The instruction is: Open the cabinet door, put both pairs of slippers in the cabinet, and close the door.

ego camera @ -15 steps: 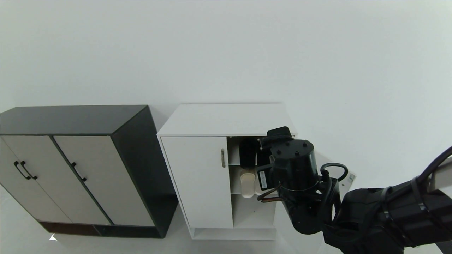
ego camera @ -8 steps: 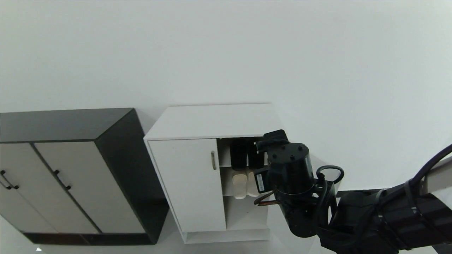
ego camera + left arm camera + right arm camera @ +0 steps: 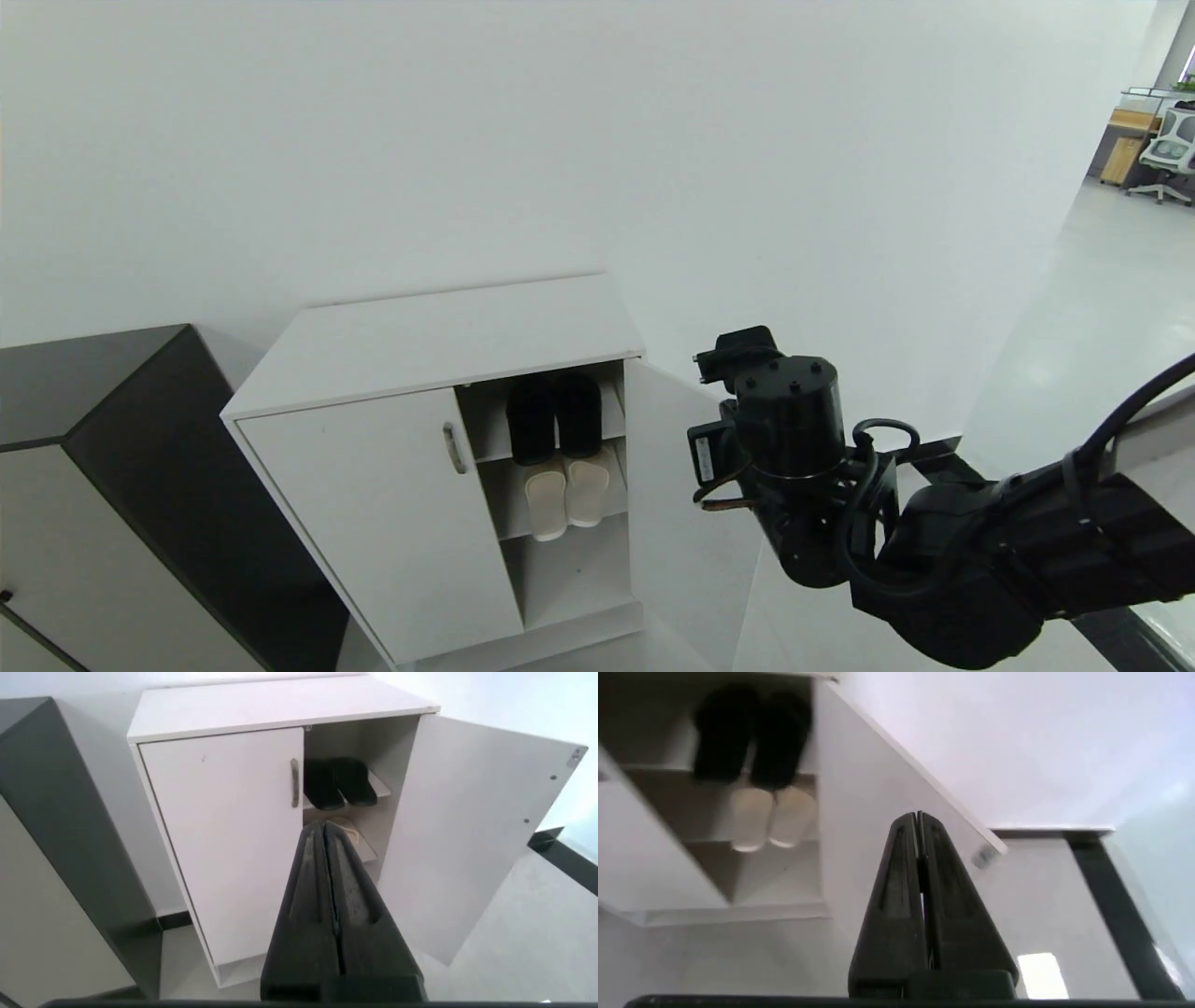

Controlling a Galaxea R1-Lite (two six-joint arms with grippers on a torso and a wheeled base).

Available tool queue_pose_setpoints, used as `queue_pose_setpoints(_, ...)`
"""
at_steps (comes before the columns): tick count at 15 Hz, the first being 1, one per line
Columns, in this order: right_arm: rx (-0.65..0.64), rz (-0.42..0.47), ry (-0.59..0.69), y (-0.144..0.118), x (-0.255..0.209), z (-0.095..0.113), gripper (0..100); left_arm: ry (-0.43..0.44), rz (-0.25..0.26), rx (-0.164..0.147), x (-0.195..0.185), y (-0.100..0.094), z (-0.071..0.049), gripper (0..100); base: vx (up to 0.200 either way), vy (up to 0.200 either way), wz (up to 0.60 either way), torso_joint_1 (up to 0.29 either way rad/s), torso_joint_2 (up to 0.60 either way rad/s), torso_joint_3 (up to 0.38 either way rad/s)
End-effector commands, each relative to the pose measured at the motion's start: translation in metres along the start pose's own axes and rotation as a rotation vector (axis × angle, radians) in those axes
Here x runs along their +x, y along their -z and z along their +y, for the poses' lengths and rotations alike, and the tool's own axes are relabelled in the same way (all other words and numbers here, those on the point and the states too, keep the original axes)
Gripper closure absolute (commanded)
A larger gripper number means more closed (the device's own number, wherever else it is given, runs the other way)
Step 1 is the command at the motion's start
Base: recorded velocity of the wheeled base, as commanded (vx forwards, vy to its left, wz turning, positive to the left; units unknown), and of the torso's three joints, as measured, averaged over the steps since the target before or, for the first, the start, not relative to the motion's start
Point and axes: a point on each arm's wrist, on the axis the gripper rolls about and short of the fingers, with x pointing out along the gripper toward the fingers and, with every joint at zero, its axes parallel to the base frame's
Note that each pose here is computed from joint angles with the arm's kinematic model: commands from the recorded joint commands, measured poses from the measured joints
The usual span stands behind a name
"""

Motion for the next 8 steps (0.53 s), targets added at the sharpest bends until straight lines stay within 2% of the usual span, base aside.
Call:
queue_pose_setpoints(1,0.022,-0.02,0.03,-0.007,0.013,-0.014,100,-0.001,0.0,0.0,0.0,0.0,0.0,100,0.0,0.0,0.0,0.0,0.0,0.0)
queue_pose_setpoints(4,0.056,-0.027,0.009,-0.014,0.032,-0.041,100,0.001,0.0,0.0,0.0,0.0,0.0,100,0.0,0.0,0.0,0.0,0.0,0.0)
queue_pose_setpoints(6,0.084,-0.033,0.013,-0.016,0.042,-0.051,100,0.001,0.0,0.0,0.0,0.0,0.0,100,0.0,0.0,0.0,0.0,0.0,0.0)
queue_pose_setpoints(8,0.145,-0.014,-0.022,-0.019,0.052,-0.06,100,0.001,0.0,0.0,0.0,0.0,0.0,100,-0.2,0.0,0.0,-0.002,0.0,0.002)
